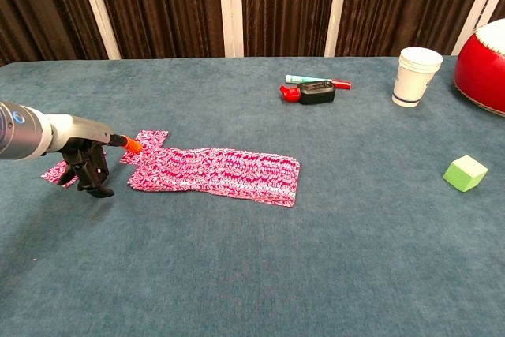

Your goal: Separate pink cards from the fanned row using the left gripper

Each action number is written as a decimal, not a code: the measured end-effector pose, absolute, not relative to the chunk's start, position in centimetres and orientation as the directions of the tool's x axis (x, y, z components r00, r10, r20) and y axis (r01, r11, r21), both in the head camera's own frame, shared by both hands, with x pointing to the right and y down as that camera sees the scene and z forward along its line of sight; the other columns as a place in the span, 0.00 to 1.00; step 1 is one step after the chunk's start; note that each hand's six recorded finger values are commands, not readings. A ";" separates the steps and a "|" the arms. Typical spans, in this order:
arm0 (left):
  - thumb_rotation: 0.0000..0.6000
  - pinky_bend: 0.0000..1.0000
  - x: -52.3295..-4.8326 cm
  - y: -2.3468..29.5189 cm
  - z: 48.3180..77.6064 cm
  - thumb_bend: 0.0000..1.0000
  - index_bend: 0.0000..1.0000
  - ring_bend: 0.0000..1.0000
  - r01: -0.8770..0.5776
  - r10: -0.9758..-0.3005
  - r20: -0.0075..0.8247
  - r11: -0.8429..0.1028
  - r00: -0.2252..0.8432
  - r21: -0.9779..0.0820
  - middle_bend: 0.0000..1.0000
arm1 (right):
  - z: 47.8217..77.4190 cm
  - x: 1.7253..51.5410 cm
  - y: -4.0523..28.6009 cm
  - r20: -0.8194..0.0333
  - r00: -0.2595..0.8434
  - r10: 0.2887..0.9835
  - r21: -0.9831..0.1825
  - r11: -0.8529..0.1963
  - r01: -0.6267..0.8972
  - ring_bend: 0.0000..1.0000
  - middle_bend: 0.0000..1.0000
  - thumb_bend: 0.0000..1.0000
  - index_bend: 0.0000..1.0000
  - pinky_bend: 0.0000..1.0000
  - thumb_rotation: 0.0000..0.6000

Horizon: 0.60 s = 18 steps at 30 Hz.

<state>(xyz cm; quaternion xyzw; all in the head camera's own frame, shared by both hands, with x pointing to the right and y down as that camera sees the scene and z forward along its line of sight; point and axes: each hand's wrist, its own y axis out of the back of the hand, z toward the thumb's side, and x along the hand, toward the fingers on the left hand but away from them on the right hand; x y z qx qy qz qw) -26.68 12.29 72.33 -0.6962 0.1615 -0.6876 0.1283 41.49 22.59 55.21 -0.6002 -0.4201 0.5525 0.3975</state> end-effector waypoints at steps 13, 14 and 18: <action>1.00 0.68 -26.5 10.8 73.1 0.48 0.05 0.60 -0.038 -0.409 0.912 -0.911 -0.025 -0.410 0.74 | 55.0 41.5 22.7 -0.321 0.035 0.947 -0.944 -0.322 0.068 0.10 0.07 0.13 0.07 0.07 1.00; 1.00 0.68 -26.5 10.6 73.2 0.48 0.05 0.60 -0.039 -0.409 0.912 -0.911 -0.028 -0.410 0.74 | 55.0 41.5 22.7 -0.318 0.033 0.947 -0.945 -0.320 0.070 0.10 0.07 0.13 0.07 0.07 1.00; 1.00 0.68 -26.7 10.1 73.9 0.48 0.05 0.60 -0.036 -0.408 0.912 -0.911 -0.045 -0.410 0.74 | 54.9 41.4 22.7 -0.317 0.032 0.948 -0.945 -0.318 0.076 0.10 0.07 0.13 0.07 0.07 1.00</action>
